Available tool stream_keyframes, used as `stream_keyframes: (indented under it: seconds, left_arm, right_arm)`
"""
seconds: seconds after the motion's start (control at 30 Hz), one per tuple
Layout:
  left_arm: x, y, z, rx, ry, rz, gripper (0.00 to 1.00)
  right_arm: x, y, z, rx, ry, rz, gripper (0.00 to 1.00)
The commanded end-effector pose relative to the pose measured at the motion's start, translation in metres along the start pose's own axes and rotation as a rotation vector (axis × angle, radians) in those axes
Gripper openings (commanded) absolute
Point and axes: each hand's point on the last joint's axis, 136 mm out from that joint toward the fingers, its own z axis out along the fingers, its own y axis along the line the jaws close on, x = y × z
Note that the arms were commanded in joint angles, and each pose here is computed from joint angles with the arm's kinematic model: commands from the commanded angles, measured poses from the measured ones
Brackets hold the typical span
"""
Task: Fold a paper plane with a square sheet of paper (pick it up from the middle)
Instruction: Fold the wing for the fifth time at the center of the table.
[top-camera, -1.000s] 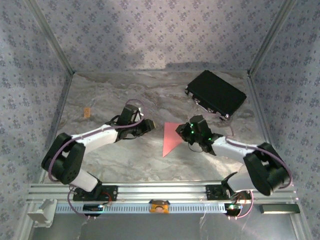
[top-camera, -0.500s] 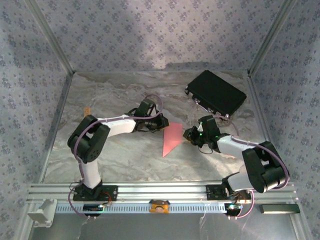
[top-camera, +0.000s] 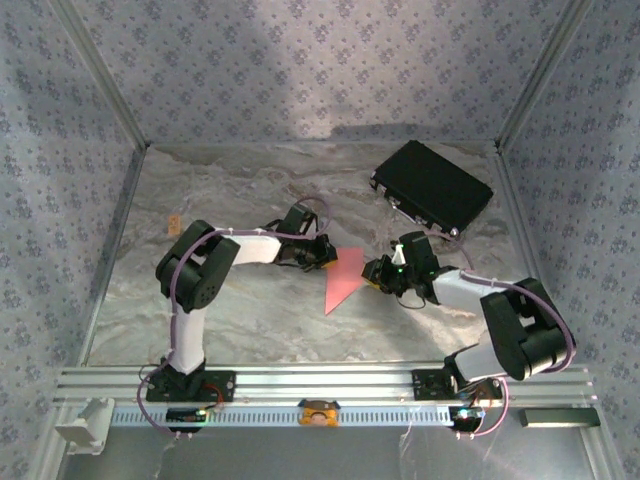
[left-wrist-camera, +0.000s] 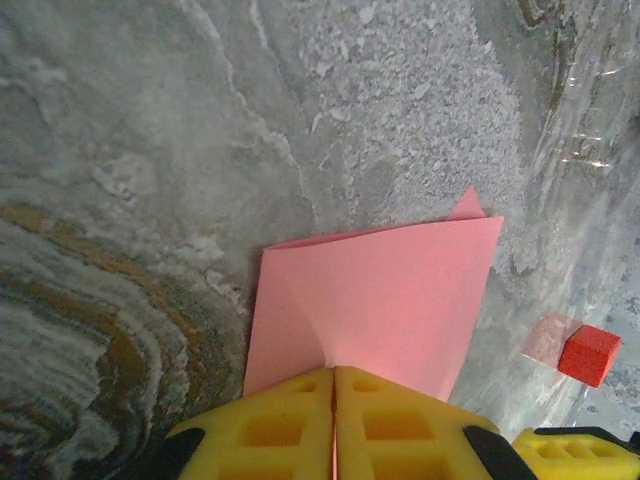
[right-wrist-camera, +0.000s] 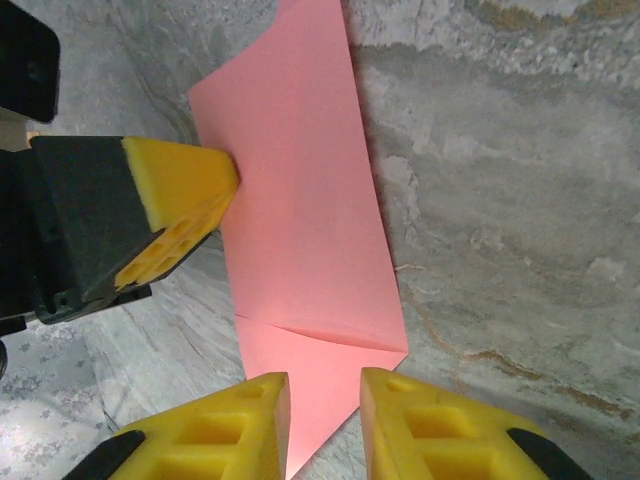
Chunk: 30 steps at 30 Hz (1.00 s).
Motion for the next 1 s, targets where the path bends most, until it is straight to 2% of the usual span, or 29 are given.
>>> stream_keyframes:
  seconds: [0.0, 0.1, 0.23, 0.37, 0.67, 0.97]
  left_arm:
    - [0.016, 0.03, 0.003, -0.084, 0.034, -0.022, 0.08]
    - [0.018, 0.031, 0.002, -0.082, 0.041, -0.018, 0.08]
    - [0.021, 0.031, -0.001, -0.073, 0.045, -0.02, 0.08]
    - [0.024, 0.033, -0.003, -0.076, 0.043, -0.027, 0.08]
    - [0.024, 0.036, -0.003, -0.082, 0.036, -0.033, 0.08]
    - [0.023, 0.037, -0.003, -0.082, 0.035, -0.035, 0.07]
  right_arm:
    - [0.002, 0.005, 0.002, -0.017, 0.02, -0.03, 0.31]
    - [0.004, 0.003, 0.005, -0.01, 0.038, -0.026, 0.37]
    - [0.008, 0.003, 0.012, -0.008, 0.077, -0.02, 0.4]
    - [0.016, 0.005, 0.019, -0.003, 0.119, -0.007, 0.39]
    - [0.03, 0.003, 0.01, 0.074, 0.123, 0.045, 0.38]
    - [0.04, 0.012, 0.025, 0.025, 0.189, 0.09, 0.35]
